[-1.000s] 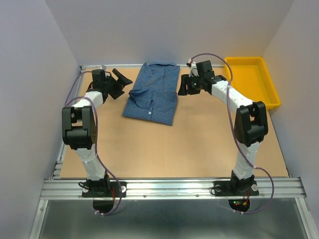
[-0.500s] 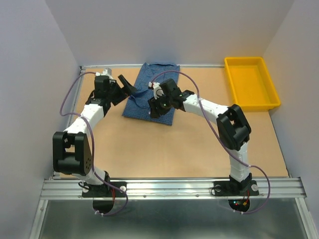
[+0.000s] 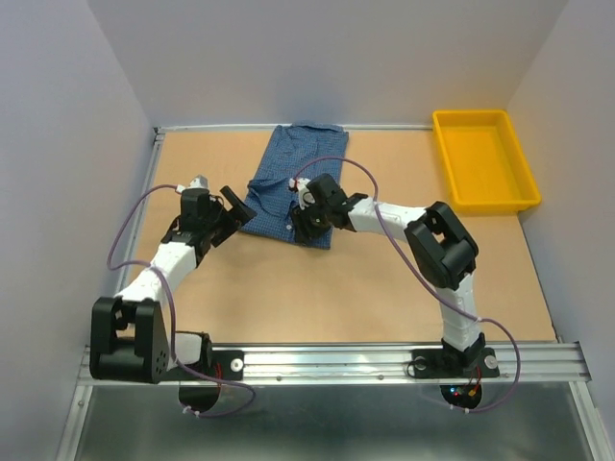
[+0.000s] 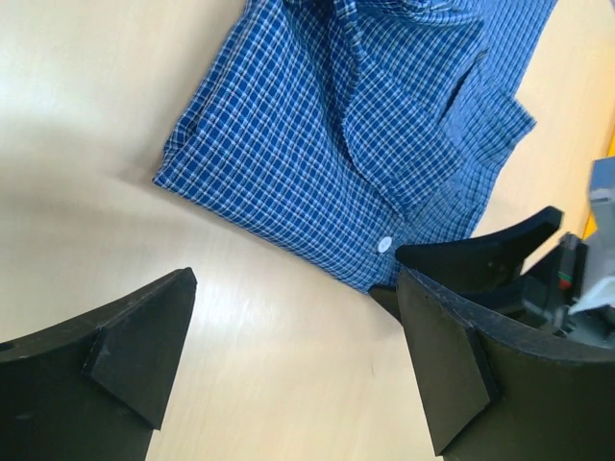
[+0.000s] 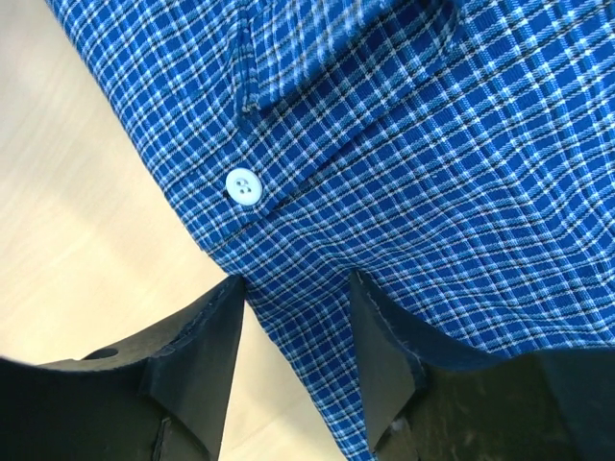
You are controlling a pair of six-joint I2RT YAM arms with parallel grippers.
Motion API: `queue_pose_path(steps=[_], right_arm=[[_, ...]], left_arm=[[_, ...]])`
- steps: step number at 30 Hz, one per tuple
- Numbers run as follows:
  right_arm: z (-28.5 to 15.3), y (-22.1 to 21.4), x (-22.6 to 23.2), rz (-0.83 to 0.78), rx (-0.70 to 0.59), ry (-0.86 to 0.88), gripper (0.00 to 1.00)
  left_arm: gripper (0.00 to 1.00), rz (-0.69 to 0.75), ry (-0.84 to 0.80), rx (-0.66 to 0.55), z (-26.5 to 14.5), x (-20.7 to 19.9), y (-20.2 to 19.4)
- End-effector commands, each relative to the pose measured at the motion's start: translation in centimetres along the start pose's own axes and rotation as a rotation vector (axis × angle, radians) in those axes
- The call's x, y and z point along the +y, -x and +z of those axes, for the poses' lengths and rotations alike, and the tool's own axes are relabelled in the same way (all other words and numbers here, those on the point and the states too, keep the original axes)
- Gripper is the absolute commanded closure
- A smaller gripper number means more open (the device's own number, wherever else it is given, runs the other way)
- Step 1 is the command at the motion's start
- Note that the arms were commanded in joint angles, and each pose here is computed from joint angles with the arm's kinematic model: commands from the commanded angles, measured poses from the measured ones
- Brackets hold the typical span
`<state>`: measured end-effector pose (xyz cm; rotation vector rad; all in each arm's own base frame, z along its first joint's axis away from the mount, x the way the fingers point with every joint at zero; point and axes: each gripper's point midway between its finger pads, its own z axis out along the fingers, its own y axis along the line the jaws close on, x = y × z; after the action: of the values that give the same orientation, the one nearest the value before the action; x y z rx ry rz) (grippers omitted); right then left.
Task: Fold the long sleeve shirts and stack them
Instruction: Fold the shirt
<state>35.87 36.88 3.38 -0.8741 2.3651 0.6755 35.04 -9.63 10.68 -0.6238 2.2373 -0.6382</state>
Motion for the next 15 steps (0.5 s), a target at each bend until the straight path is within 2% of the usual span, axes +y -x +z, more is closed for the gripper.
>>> queue_pose_path(steps=[1,3,4,7,11,15], right_arm=[[-0.1,-8.8,4.8,0.088,0.220,0.033,0.48],[-1.0,-10.7,6.9,0.139,0.247,0.037,0.48],[-1.3,-10.8,8.0,0.184,0.241,0.041,0.48],[-2.5,-10.5,11.7,0.186,0.217,0.088,0.48],[-4.4,-6.7,13.4,0.143,0.098,0.079,0.47],[-7.2,-1.6,13.9,0.041,-0.042,0.069,0.46]], left_arm=[[0.02,-0.040,0.008,-0.070,-2.1,1.1,-0.5],[0.02,-0.055,0.013,-0.065,-3.1,2.2,-2.1],[0.02,-0.074,0.027,-0.069,-3.6,3.2,-3.0],[0.02,-0.119,0.040,-0.111,-4.4,4.4,-3.7],[0.07,-0.186,0.083,-0.134,-4.8,6.7,-5.3],[0.18,-0.192,0.113,-0.160,-4.8,7.5,-5.1]])
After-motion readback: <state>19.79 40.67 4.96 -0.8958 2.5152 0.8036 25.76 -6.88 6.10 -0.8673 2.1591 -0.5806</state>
